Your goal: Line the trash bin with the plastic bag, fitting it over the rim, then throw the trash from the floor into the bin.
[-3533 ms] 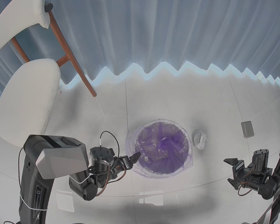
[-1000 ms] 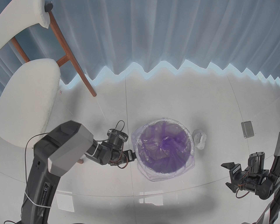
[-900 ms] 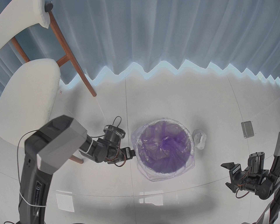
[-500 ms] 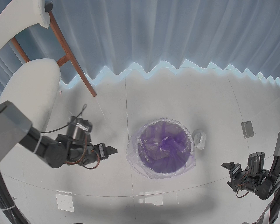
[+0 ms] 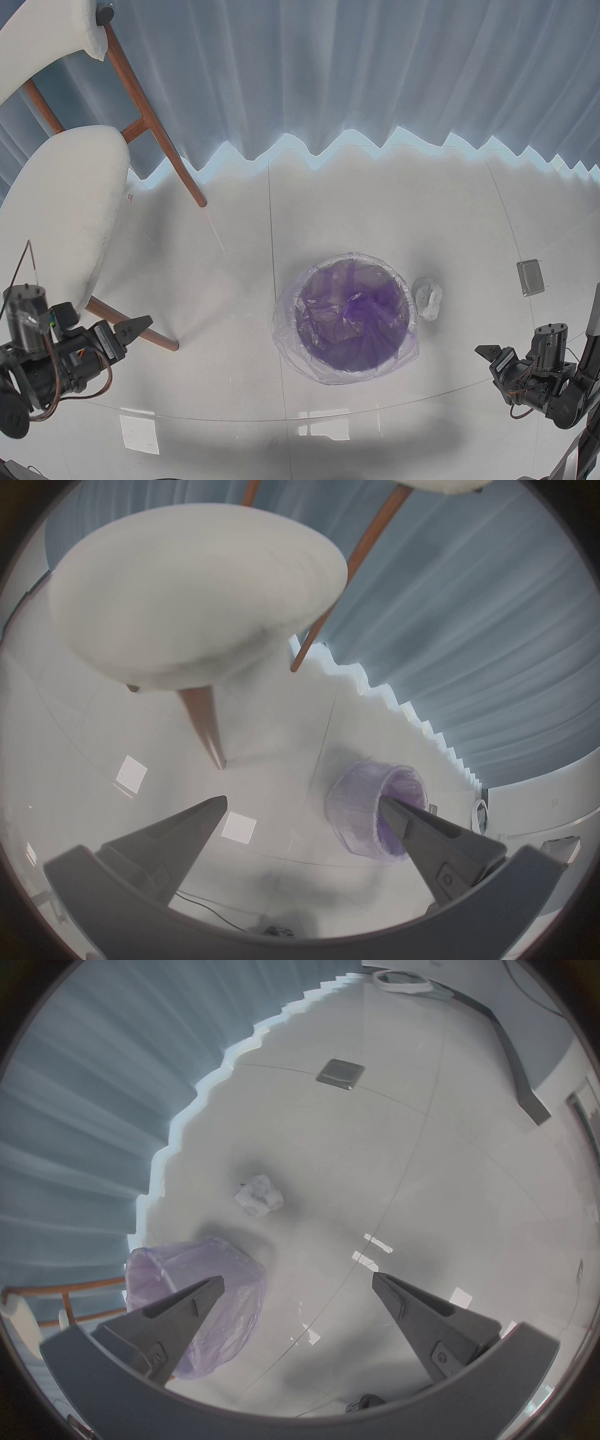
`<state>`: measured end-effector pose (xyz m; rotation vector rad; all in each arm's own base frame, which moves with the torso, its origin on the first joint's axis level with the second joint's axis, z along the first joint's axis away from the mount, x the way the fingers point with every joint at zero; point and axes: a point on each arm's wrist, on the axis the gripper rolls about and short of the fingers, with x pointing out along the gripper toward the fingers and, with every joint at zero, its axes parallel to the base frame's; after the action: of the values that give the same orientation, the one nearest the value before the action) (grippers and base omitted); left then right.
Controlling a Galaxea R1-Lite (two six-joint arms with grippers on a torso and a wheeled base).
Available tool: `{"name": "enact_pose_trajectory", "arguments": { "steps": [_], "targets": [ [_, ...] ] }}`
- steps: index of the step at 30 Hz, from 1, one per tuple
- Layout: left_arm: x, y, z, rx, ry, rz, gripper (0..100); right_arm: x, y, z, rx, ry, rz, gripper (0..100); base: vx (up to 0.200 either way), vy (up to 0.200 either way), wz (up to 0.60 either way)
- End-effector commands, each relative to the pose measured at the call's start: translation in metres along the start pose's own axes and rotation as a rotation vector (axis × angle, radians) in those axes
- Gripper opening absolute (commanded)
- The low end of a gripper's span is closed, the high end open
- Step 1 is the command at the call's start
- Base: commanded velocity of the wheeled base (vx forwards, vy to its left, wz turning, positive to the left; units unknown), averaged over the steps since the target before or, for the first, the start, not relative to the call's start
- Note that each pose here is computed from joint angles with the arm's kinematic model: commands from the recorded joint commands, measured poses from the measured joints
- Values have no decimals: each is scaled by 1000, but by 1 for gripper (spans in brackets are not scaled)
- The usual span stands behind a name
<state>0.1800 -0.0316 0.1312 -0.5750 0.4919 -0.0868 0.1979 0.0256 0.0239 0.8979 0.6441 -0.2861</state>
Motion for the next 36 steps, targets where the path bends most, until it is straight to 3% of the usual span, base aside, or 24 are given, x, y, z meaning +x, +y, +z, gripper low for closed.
{"name": "enact_pose_trajectory", "arguments": {
  "steps": [1,8,12,14,20,23,26,28,29,30,33,34,36],
  "targets": [
    [-46,11,-16,-17,-95,-48,100,1,12,-16,-109,40,62,100,0,0,0],
    [-48,14,-20,-23,-89,-37,100,-6,36,-47,-210,117,224,100,0,0,0],
    [-44,7,-25,1,-14,-114,100,-1,34,-54,-224,138,196,100,0,0,0],
    [-24,-9,-30,29,142,-211,100,1,33,-54,-207,75,172,100,0,0,0],
    [32,-44,-38,136,283,-272,100,-4,34,-61,-189,73,192,100,0,0,0],
    [58,-53,-55,190,351,-283,100,9,26,-74,-231,116,138,100,0,0,0],
    [70,-53,-64,195,367,-286,100,28,20,-82,-279,107,95,100,0,0,0],
    [78,-52,-71,191,359,-301,100,48,4,-82,-393,98,22,100,0,0,0],
    [78,-52,-71,191,359,-301,100,49,4,-82,-400,98,20,100,0,0,0],
    [83,-49,-73,195,355,-302,100,56,2,-78,-465,90,17,100,0,0,0],
    [95,-48,-76,203,349,-303,100,64,9,-74,-502,97,75,100,0,0,0],
    [104,-48,-79,224,325,-326,100,69,15,-72,-528,107,129,100,0,0,0],
    [114,-47,-85,262,302,-362,100,74,17,-68,-580,109,159,100,0,0,0]
  ]
}}
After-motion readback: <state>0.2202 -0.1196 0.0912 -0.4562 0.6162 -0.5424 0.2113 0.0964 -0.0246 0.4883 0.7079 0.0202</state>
